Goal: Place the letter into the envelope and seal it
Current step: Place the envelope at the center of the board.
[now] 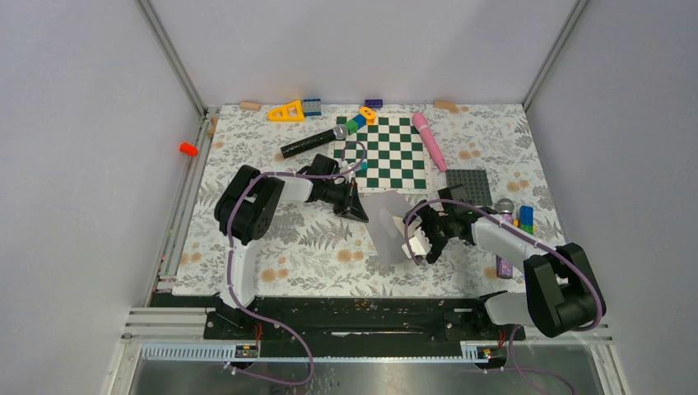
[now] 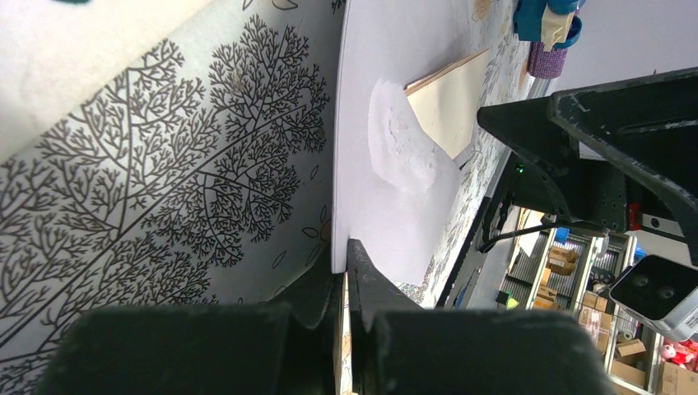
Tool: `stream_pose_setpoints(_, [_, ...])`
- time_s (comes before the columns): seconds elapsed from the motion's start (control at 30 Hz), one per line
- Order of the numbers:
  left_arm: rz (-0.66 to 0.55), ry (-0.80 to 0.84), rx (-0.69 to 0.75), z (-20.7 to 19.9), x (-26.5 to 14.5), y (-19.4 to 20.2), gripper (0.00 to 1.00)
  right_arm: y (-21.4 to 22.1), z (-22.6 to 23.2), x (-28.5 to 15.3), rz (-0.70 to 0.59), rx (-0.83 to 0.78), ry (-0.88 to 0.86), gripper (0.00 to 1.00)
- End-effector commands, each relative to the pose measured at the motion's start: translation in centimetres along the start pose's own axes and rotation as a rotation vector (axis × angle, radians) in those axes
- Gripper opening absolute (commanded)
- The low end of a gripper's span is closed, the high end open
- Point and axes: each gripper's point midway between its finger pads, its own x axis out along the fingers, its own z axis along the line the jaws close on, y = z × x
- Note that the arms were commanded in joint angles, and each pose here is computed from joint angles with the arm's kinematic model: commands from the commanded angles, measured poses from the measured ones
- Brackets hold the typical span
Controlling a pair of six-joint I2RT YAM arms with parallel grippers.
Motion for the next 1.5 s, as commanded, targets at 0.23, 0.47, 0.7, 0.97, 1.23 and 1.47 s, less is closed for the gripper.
stream_pose_setpoints(0.23, [0.013, -0.061, 0.012, 1.6, 0.6, 0.5, 0.0, -1.1, -0.5, 1.1, -0.066, -0.059, 0.027, 1.0])
stream_pose_setpoints(0.47, [0.015, -0.06, 0.011, 1.6, 0.7, 0.5, 0.0, -1.0, -0.3, 1.9, -0.054, -0.089, 0.027, 0.99])
stream_pose_setpoints(0.7, [0.015, -0.058, 0.011, 1.6, 0.6, 0.5, 0.0, -1.7, -0.1, 2.5, -0.077, -0.086, 0.017, 1.0])
stream_pose_setpoints(0.97, [0.015, -0.058, 0.011, 1.6, 0.7, 0.5, 0.0, -2.4, 0.0, 3.2, -0.089, -0.071, 0.008, 1.0])
stream_pose_setpoints(1.23, [0.015, -0.056, 0.012, 1.5, 0.6, 0.5, 0.0, -2.4, -0.7, 4.2, -0.075, -0.055, 0.03, 1.0])
stream_pose_setpoints(1.47, [0.014, -0.056, 0.015, 1.4, 0.6, 0.5, 0.0, -3.2, -1.9, 1.4, -0.064, 0.175, -0.024, 0.93])
